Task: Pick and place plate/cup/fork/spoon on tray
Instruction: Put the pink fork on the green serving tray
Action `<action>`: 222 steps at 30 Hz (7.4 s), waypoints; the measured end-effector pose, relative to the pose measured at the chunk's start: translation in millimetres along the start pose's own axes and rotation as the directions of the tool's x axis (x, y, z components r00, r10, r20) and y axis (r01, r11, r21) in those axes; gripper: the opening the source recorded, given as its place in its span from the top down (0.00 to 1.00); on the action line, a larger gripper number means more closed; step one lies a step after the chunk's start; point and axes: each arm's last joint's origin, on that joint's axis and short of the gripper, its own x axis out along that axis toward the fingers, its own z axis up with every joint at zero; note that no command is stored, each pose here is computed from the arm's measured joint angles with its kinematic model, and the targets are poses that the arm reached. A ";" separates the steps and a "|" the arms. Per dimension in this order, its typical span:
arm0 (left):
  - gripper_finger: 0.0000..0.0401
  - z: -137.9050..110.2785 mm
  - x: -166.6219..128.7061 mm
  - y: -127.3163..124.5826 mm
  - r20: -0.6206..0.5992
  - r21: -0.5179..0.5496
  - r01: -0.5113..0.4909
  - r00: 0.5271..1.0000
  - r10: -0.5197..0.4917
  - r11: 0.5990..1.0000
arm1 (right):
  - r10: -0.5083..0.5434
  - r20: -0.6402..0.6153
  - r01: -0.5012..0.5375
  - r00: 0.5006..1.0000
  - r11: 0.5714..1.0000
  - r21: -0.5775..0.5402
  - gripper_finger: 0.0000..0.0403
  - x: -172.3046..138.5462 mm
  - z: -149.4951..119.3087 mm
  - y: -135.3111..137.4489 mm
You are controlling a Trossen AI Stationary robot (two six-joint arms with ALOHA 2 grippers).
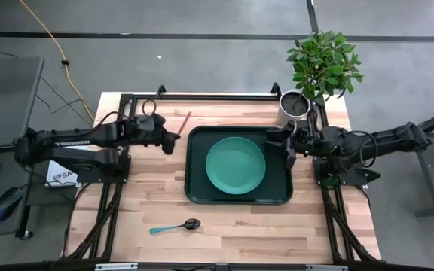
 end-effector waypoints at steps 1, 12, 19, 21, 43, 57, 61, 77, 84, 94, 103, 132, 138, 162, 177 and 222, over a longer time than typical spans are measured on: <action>1.00 -0.8 0.4 -8.6 0.001 0.010 0.014 1.000 -0.014 1.000 | -0.003 -0.007 0.003 1.000 1.000 0.009 0.44 2.8 -2.1 0.1; 1.00 13.0 19.7 -107.5 0.046 0.287 0.014 0.999 -0.028 0.958 | -0.053 -0.104 0.083 0.993 0.946 0.315 0.44 36.9 -32.6 -2.1; 1.00 30.5 42.1 -154.4 0.002 0.357 0.164 0.984 -0.177 0.919 | -0.138 -0.095 0.161 0.986 0.938 0.307 0.44 65.1 -44.7 0.1; 1.00 31.9 45.3 -165.3 0.013 0.356 0.241 0.965 -0.262 0.903 | -0.150 -0.071 0.164 0.986 0.945 0.283 0.44 73.2 -43.0 3.2; 1.00 23.7 40.6 -187.6 0.201 0.325 0.210 0.938 -0.284 0.922 | 0.053 -0.030 -0.045 0.998 0.973 0.225 0.44 89.1 -17.5 25.3; 1.00 20.2 46.5 -193.1 0.196 0.261 0.275 0.924 -0.329 0.926 | 0.035 0.139 -0.066 0.990 0.972 0.226 0.48 91.7 1.7 17.9; 1.00 19.3 52.0 -196.3 0.211 0.249 0.297 0.912 -0.351 0.922 | 0.039 0.146 -0.072 0.988 0.972 0.226 0.53 92.0 2.9 16.9; 1.00 24.4 51.5 -193.1 0.238 0.244 0.271 0.914 -0.328 0.931 | 0.049 0.134 -0.078 0.990 0.973 0.219 0.86 91.9 1.8 17.3; 0.87 31.5 52.4 -185.0 0.180 0.252 0.293 0.922 -0.342 0.922 | 0.053 0.083 -0.068 0.995 0.981 0.181 0.89 87.2 2.4 16.5; 0.58 74.2 2.6 -154.7 0.273 0.179 0.293 0.903 -0.333 0.939 | -0.062 0.092 0.066 0.994 0.997 -0.042 0.89 43.4 35.0 9.1; 0.51 33.8 26.4 -122.1 0.506 -0.228 0.594 0.749 -0.428 0.771 | -0.037 0.219 0.145 0.975 0.851 -0.505 0.89 54.7 77.4 44.9; 0.51 48.3 44.6 -142.7 0.872 -0.350 0.870 0.438 -0.220 0.347 | 0.104 0.370 0.190 0.923 0.714 -0.674 0.89 135.9 90.9 76.8; 0.51 48.3 44.5 -142.6 0.872 -0.355 0.873 0.438 -0.216 0.336 | 0.087 0.356 0.195 0.930 0.706 -0.680 0.89 142.7 83.7 75.3; 1.00 59.0 44.8 -134.5 0.898 -0.279 0.857 0.393 -0.198 0.434 | -0.034 0.357 0.276 0.934 0.704 -0.654 0.63 141.5 81.4 73.4; 1.00 67.0 12.9 -50.7 0.904 -0.227 0.662 0.417 -0.099 0.714 | -0.247 0.172 0.301 0.954 0.805 -0.512 0.35 42.8 116.8 75.5; 1.00 -39.9 131.5 -2.8 -0.303 -0.103 0.143 0.938 -0.168 0.984 | -0.355 -0.466 0.264 0.810 0.931 -0.251 0.35 -11.0 74.1 37.8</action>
